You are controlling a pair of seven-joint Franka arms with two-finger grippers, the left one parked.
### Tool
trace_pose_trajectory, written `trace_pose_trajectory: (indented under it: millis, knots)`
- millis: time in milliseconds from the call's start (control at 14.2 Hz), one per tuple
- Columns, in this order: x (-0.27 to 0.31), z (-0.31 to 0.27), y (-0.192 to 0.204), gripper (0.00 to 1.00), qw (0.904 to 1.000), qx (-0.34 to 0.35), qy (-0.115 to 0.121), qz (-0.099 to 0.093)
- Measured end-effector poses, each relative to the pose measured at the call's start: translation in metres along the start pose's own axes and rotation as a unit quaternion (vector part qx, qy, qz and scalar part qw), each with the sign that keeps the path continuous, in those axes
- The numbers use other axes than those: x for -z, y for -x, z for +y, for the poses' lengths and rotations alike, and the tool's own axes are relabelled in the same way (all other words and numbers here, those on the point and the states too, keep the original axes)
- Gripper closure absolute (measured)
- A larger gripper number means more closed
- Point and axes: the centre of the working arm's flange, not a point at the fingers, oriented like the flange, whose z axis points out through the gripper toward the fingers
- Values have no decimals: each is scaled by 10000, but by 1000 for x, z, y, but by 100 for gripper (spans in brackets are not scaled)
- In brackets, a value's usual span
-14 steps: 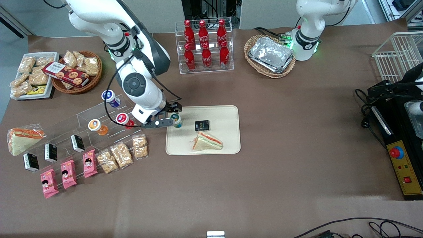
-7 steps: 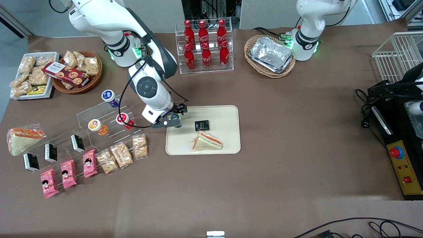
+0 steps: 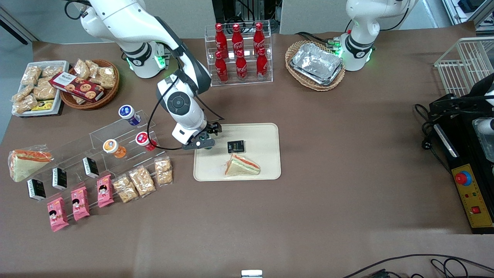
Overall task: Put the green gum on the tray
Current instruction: 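Lower the right gripper and close it around the green gum bottle, then lift the green gum bottle and carry it back toward the acrylic rack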
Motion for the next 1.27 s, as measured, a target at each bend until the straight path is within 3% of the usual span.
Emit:
trace_pose_trajectory:
  millis: [282,353,564,635,987,1269]
  knots:
    - [-13,3,1,1,10000,-18,-5,53]
    - [-14,3,1,6,10000,-18,-8,59]
    - [-13,4,0,38,10000,-31,-17,89]
    - [-12,6,-1,41,9999,-45,-19,102]
    - [13,22,-12,41,9997,-68,-80,212]
    - [83,100,-43,41,9997,207,-120,-56]
